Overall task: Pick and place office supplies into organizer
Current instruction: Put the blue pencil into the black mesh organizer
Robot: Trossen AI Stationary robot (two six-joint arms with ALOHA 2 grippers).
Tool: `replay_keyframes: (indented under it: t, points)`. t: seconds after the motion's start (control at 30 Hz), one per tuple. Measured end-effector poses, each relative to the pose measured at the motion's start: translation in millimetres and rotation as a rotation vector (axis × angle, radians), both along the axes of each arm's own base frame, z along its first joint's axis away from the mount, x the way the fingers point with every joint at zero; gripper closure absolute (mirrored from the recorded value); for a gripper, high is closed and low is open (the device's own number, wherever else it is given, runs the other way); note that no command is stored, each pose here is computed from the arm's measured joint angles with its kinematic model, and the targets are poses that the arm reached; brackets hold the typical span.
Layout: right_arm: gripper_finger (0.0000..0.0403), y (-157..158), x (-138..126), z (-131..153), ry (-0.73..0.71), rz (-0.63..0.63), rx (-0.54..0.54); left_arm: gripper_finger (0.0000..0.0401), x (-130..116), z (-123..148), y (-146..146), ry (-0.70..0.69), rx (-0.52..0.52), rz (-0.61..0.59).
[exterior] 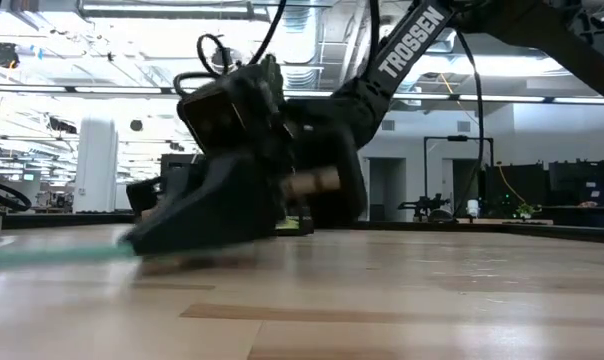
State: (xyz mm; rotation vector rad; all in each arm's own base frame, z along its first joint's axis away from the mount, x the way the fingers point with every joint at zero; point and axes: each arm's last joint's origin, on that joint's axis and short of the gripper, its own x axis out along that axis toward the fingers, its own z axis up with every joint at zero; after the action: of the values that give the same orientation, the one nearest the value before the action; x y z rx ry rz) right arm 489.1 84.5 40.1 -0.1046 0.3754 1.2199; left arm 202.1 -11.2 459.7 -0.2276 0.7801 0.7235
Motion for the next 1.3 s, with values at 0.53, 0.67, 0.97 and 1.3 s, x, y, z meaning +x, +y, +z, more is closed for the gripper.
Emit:
replay_keyframes:
  t: [0.53, 0.67, 0.97, 1.3]
  points:
    - [0.0395, -83, -36, 217, -0.075, -0.516, -0.246, 0.0299, 0, 1, 1, -0.005, 0.032, 0.019]
    - [0.0386, -116, -57, 252, -0.132, -0.818, -0.526, 0.0299, -1, 2, 2, -0.007, 0.088, 0.043]
    - [0.0392, -185, -88, 273, 0.126, -1.02, -0.594, 0.0299, -1, 2, 3, 0.022, 0.14, 0.019]
    - [0.0393, -188, -84, 315, 0.097, -0.952, -0.695, 0.0299, -1, 3, 5, 0.02, 0.175, 0.04]
